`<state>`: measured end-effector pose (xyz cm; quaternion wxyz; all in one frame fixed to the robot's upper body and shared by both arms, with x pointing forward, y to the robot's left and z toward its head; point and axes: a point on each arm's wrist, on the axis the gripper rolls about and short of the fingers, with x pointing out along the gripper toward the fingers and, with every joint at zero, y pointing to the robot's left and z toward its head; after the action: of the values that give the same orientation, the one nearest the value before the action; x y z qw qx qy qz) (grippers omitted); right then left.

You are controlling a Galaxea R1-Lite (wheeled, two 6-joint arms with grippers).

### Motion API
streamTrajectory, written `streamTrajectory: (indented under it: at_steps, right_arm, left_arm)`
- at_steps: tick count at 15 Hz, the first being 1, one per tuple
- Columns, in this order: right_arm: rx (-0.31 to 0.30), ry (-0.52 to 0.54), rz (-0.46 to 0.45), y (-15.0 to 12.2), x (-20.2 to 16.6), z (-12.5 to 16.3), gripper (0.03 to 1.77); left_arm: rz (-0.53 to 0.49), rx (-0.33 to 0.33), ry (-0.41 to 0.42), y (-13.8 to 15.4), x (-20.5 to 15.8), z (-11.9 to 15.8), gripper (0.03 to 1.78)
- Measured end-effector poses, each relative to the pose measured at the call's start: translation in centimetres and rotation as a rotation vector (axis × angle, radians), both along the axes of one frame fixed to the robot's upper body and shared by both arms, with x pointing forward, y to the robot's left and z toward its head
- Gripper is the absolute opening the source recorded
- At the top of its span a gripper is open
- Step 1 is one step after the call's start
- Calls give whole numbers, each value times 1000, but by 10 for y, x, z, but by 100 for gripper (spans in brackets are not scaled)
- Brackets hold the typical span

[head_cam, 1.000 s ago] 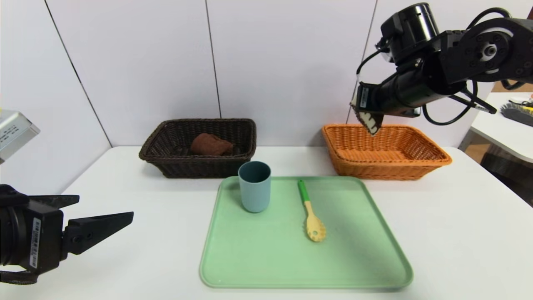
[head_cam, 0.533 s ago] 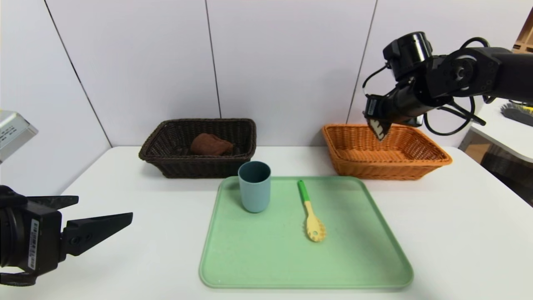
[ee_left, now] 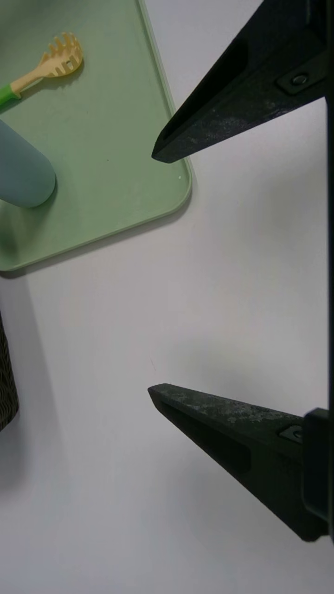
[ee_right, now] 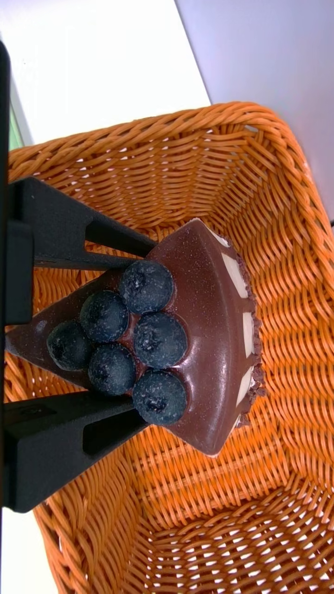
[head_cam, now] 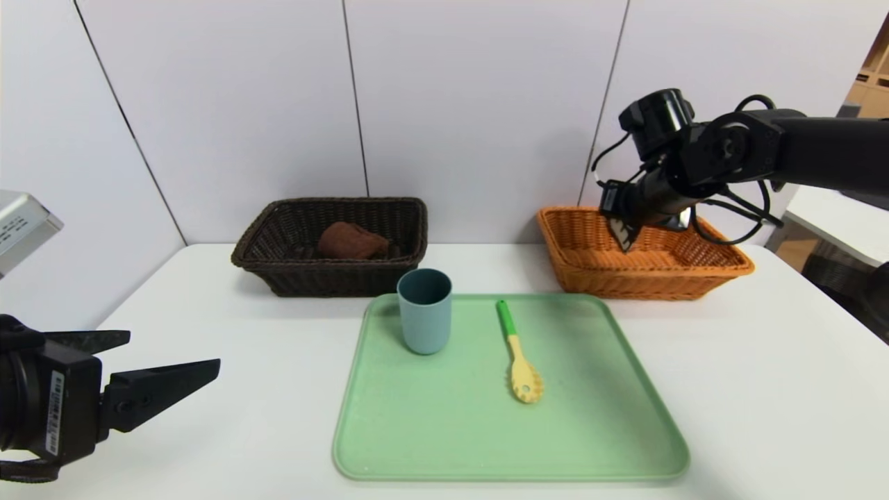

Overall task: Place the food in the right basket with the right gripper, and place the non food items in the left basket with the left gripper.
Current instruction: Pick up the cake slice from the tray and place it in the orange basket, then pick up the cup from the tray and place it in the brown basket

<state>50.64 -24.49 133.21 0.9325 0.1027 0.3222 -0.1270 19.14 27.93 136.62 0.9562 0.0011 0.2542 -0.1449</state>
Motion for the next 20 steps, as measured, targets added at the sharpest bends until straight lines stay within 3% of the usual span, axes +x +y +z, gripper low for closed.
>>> streamTrajectory:
  at_steps: [3, 8, 14, 17, 20]
  right_arm:
    - [11, -19, -7, 1, 6, -5, 75]
    - [12, -32, -6, 4, 13, -12, 121]
    - [14, -41, -3, 4, 12, -9, 148]
    - [25, -71, 4, 4, 1, 8, 155]
    - [41, -152, 29, 6, -28, 47, 160]
  left_arm:
    - [-1, -1, -2, 0, -1, 0, 169]
    - [-1, -1, -3, 1, -1, 0, 169]
    - [-2, -4, -13, 1, -2, 2, 169]
    - [-4, -30, -58, 0, -1, 7, 169]
    - [-38, -34, -66, -4, -1, -2, 169]
